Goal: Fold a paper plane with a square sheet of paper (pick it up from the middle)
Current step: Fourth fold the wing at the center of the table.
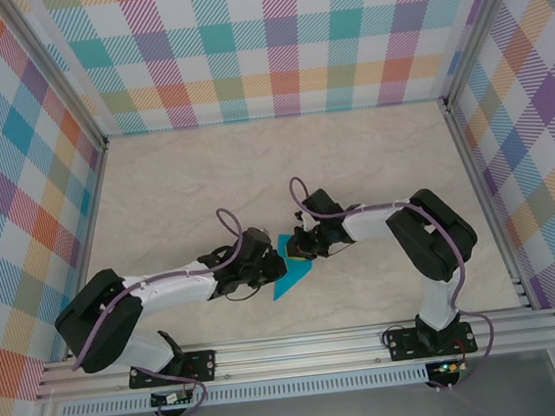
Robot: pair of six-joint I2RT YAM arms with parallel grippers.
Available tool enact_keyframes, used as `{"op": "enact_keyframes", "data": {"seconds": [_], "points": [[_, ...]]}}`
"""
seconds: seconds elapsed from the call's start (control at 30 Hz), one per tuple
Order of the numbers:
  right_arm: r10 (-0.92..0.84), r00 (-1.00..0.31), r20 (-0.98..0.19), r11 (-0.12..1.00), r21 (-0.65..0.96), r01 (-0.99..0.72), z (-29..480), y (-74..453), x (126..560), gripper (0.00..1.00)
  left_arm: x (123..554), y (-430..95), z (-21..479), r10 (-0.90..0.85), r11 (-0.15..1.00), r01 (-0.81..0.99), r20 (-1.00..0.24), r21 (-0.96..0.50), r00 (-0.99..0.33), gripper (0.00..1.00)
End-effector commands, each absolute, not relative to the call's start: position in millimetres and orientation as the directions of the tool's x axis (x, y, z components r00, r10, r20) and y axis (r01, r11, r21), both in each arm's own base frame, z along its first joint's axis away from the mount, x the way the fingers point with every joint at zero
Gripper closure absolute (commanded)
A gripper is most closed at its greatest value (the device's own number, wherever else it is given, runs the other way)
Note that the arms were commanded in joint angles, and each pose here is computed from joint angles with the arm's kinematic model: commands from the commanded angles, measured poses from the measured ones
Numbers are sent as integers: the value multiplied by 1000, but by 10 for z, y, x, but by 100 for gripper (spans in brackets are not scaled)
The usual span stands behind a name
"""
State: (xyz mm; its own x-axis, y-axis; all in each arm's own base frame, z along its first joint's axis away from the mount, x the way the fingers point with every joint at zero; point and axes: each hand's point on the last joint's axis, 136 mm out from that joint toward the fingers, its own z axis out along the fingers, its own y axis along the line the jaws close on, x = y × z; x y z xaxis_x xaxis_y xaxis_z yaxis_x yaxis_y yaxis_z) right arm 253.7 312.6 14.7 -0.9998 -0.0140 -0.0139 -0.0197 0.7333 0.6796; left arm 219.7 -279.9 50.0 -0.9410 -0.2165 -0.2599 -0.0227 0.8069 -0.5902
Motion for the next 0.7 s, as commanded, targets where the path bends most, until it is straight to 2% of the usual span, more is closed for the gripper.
{"op": "enact_keyframes", "data": {"seconds": [0.0, 0.2, 0.4, 0.67], "points": [[32, -999, 18, 796, 604, 36, -111, 2961, 2495, 88, 2287, -2927, 471, -271, 754, -66, -217, -654, -938, 90], [34, -999, 30, 799, 600, 45, -152, 2950, 2474, 88, 2301, -3026, 346, -305, 701, -102, -168, -706, -937, 91], [33, -999, 41, 801, 597, 51, -183, 2943, 2449, 88, 2233, -2851, 201, -327, 744, -151, -158, -651, -932, 90], [37, -998, 46, 817, 573, 57, -211, 2900, 2446, 88, 1888, -2698, -105, -274, 780, -193, -48, -595, -960, 91]]}}
